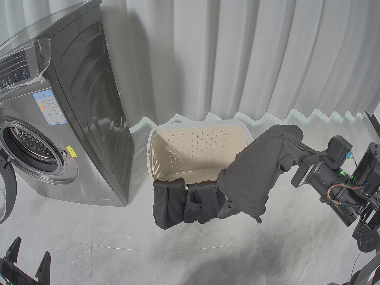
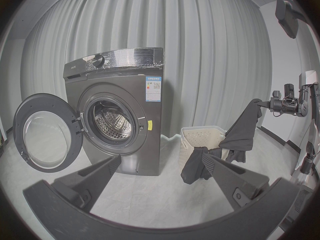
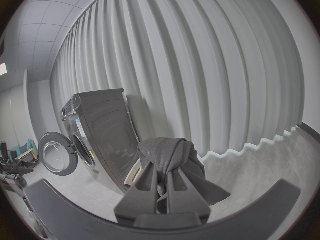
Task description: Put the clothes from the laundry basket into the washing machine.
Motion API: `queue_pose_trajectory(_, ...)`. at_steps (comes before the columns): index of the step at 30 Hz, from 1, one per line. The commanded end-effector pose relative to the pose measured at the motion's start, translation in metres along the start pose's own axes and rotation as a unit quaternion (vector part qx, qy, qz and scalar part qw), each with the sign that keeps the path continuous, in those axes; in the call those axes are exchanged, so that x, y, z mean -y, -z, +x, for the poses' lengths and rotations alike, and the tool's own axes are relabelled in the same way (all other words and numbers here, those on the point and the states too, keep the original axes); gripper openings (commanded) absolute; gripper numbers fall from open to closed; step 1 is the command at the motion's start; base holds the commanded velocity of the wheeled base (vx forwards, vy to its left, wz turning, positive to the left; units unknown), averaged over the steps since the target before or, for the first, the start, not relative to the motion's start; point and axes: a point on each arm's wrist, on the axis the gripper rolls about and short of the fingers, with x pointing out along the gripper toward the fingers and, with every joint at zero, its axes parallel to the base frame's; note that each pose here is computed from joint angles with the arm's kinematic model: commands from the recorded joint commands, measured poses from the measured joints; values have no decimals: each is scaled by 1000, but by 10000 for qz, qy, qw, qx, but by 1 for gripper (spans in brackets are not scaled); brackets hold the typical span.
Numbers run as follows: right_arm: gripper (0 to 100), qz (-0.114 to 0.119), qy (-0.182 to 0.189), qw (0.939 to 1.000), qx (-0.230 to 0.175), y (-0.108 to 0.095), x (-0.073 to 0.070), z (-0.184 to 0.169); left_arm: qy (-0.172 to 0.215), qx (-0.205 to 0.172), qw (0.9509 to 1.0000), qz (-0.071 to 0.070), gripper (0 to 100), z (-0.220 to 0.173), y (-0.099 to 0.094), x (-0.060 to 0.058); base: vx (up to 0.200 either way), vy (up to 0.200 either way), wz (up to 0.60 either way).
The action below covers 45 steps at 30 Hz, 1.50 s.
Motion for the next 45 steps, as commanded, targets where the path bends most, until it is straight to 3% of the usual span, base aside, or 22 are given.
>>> queue_pose_trajectory(1,0,-11,84,9999,-67,3,0,-2,0,2,10000,-7,100,0,5,0,0,0,0)
queue_pose_trajectory(45,0,63,-98,9999,100,-4,-7,-10,0,2,10000,-15,100,0,5,0,0,200,0)
